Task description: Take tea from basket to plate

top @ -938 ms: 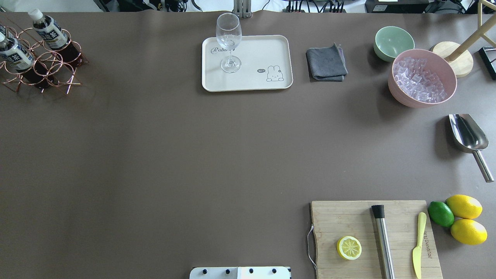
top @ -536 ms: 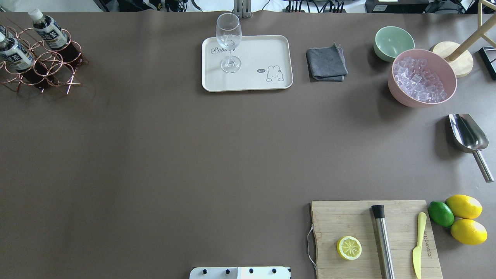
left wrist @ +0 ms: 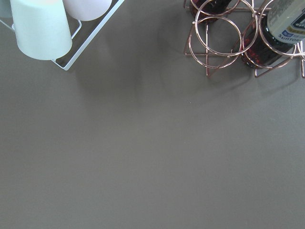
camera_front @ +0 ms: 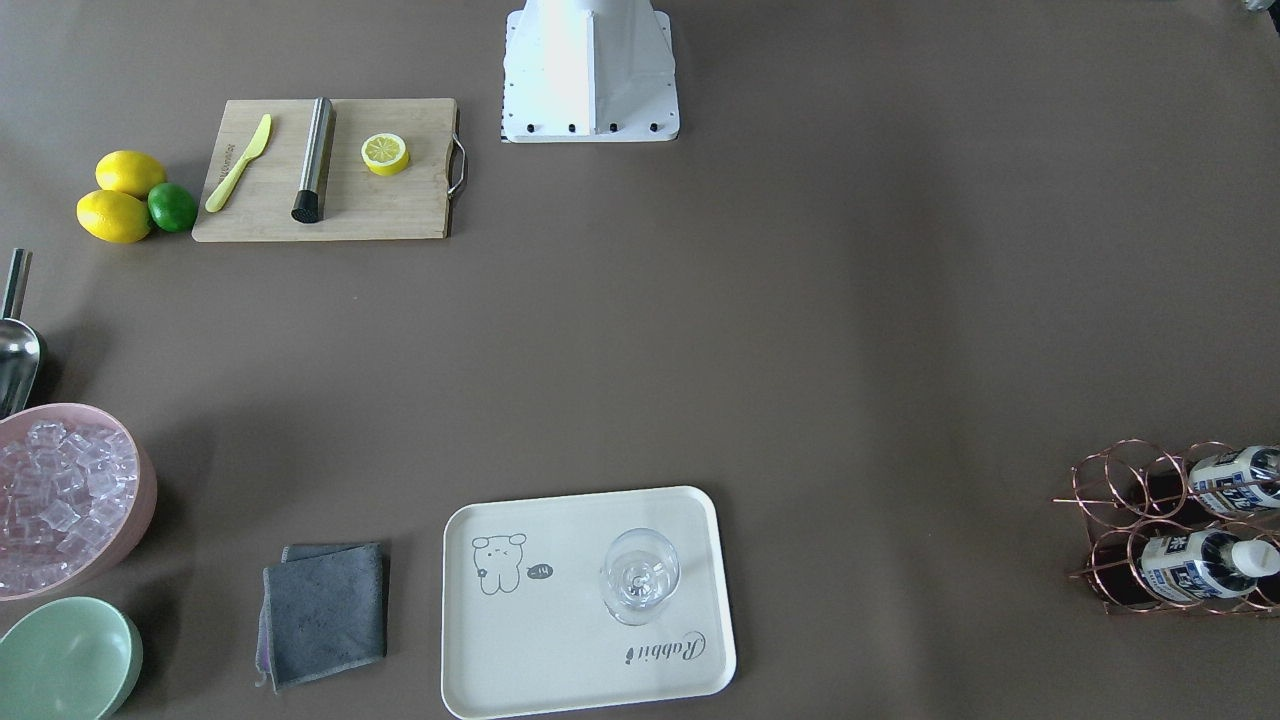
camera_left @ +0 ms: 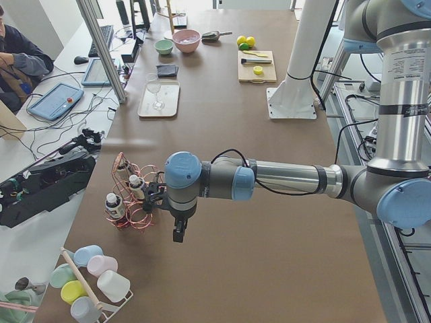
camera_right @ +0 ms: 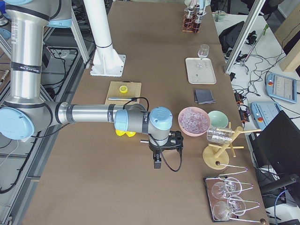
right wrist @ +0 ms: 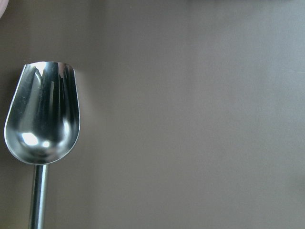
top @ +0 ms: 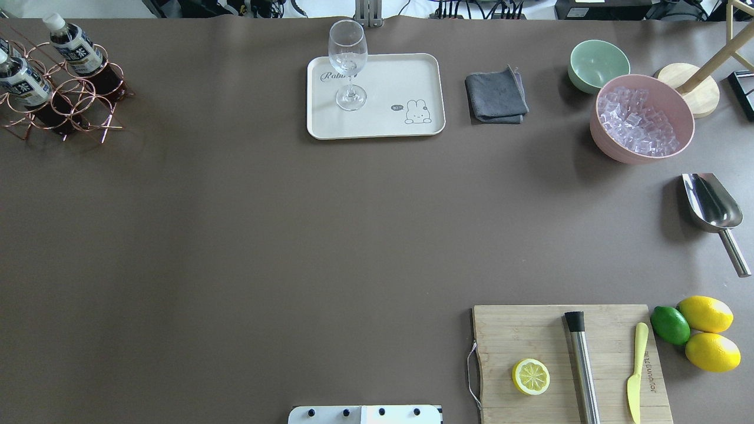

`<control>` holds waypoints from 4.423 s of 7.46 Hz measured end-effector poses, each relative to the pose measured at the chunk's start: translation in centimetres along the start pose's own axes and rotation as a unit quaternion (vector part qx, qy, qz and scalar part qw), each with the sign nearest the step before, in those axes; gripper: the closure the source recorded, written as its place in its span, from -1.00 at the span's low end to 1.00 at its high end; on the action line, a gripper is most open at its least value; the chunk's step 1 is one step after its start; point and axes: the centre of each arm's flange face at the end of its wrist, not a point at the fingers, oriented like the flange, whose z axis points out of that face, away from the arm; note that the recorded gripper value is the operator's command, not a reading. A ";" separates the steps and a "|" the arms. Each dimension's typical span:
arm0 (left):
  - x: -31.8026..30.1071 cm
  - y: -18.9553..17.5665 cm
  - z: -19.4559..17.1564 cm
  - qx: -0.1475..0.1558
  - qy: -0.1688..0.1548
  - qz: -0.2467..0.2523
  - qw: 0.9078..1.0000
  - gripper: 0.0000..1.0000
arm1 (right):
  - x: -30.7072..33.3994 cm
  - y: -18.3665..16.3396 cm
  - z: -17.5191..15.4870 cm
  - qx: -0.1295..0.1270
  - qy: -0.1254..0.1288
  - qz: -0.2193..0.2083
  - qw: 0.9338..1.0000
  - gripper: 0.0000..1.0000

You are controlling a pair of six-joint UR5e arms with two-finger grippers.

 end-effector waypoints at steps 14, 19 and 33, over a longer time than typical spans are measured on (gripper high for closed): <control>8.2 -18.2 -7.0 0.061 -0.034 0.503 0.862 -0.96 | -0.1 0.0 -0.1 0.001 0.000 -0.001 1.000 -1.00; 13.8 -21.2 -4.3 0.050 -0.015 0.588 0.807 -0.95 | 0.0 0.0 -0.1 0.001 0.000 0.000 1.000 -1.00; 14.1 -23.6 -1.4 0.047 -0.009 0.623 0.780 0.43 | 0.3 0.1 -0.4 0.004 0.000 0.003 1.000 -1.00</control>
